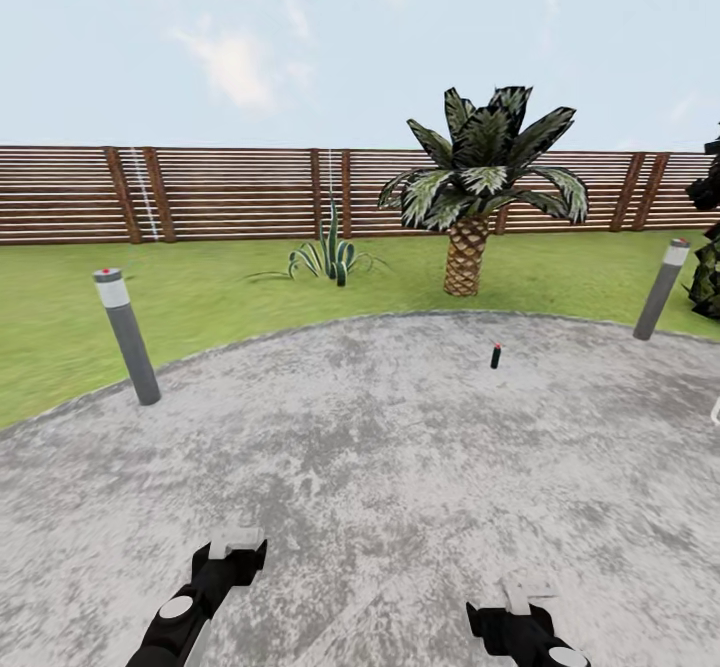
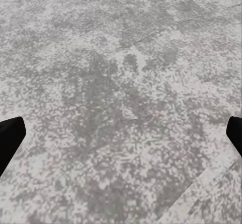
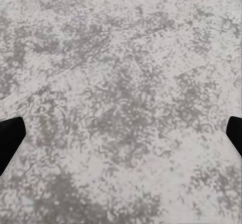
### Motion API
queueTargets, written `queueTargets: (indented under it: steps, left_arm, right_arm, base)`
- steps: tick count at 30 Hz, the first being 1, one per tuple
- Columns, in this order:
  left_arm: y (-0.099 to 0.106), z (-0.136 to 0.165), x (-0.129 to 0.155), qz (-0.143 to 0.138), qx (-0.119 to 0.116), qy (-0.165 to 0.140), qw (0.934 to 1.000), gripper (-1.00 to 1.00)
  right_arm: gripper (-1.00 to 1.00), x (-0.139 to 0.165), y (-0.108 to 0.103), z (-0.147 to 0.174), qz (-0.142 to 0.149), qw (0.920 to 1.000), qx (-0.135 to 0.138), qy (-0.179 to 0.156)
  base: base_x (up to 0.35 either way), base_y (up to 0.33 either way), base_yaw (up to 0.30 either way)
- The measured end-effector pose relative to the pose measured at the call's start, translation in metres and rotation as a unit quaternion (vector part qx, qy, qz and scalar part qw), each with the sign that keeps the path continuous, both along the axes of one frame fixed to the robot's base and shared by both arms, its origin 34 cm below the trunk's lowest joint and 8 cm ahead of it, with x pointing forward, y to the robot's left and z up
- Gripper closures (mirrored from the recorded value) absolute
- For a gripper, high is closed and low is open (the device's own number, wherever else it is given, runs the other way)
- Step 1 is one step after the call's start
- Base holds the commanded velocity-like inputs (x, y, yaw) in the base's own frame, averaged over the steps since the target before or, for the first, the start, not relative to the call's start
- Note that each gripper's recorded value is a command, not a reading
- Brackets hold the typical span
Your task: Pick up the pesticide atomizer in the garden and spray insectifuge to fully cover both potted plants in the garden.
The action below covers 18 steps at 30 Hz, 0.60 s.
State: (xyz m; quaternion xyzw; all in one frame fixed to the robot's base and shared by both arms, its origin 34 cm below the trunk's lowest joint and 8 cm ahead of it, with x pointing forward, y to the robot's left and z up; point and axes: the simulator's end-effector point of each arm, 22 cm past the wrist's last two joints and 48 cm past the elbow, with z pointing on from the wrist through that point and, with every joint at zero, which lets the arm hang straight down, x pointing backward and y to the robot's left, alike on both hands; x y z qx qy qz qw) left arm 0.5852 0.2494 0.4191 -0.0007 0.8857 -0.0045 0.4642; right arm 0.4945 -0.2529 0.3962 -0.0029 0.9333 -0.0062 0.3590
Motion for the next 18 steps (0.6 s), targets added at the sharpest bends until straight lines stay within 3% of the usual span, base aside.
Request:
queueTargets:
  steps: [15, 18]
  left_arm:
    - [0.001, 0.000, 0.000, 0.001, 0.002, 0.001, 1.0000, -1.00]
    - [0.001, 0.000, 0.000, 0.002, 0.002, 0.000, 1.0000, -1.00]
  right_arm:
    - [-1.00, 0.000, -0.001, 0.000, 0.000, 1.0000, -0.001, 0.000]
    - [-1.00, 0.009, -0.003, 0.015, -0.001, 0.9998, -0.002, -0.019]
  base:
    - [0.346, 0.000, 0.000]
    - [0.346, 0.000, 0.000]
